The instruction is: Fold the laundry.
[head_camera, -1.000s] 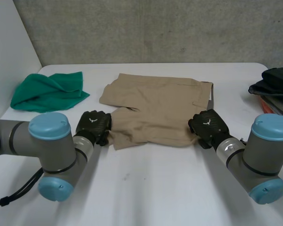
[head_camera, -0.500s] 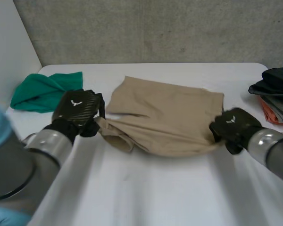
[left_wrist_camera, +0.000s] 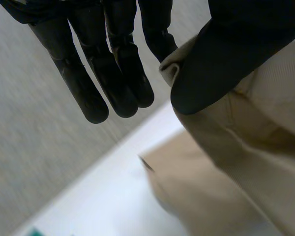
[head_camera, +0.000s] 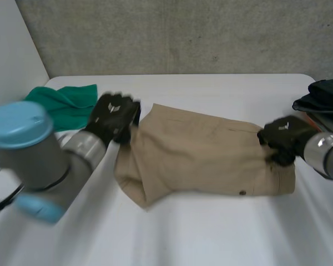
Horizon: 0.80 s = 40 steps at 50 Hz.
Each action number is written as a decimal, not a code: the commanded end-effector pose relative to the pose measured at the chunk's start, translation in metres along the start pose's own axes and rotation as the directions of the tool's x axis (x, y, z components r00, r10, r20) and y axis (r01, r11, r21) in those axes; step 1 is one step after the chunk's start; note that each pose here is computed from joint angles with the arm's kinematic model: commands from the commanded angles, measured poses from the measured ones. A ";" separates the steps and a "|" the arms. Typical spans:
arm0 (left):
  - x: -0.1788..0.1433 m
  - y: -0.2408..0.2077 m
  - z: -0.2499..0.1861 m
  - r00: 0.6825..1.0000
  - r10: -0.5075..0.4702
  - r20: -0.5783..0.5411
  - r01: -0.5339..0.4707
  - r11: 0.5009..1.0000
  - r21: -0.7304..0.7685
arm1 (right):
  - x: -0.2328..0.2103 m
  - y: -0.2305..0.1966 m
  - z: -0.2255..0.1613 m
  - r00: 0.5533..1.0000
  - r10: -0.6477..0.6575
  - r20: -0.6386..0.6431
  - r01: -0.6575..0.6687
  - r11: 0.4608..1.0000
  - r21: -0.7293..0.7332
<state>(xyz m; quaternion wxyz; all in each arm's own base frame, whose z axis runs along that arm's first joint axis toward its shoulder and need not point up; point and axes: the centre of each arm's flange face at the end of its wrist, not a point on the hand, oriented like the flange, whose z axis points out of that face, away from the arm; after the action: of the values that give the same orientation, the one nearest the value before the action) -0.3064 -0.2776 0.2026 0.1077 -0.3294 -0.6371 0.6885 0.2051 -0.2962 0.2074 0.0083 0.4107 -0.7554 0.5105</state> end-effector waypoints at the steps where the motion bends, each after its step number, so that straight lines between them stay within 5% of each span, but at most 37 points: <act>1: 0.001 0.010 0.093 0.995 0.072 0.067 -0.085 0.970 0.226 | 0.030 0.004 0.060 0.984 0.026 -0.177 -0.018 0.999 0.043; 13: 0.007 0.071 0.164 0.988 0.079 0.131 -0.118 0.938 0.327 | 0.038 0.016 0.154 0.932 -0.006 -0.364 0.047 0.994 0.103; 22: 0.008 0.067 0.170 0.989 0.060 0.137 -0.107 0.925 0.364 | 0.042 0.008 0.187 0.876 0.025 -0.482 0.101 0.967 0.234; 29: -0.013 0.011 0.161 0.982 0.015 0.186 -0.093 0.904 0.418 | 0.043 -0.011 0.159 0.865 0.045 -0.501 0.068 0.976 0.205; 40: -0.006 -0.015 0.086 0.993 -0.008 0.120 -0.024 0.963 0.268 | 0.028 -0.004 0.056 0.962 0.128 -0.240 -0.123 0.992 0.035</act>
<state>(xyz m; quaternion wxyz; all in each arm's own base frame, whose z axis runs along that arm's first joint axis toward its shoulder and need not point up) -0.3739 -0.3908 0.2177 0.1046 -0.2503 -0.4972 0.8241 0.2347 -0.3966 0.1917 0.1215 0.2896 -0.7168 0.6225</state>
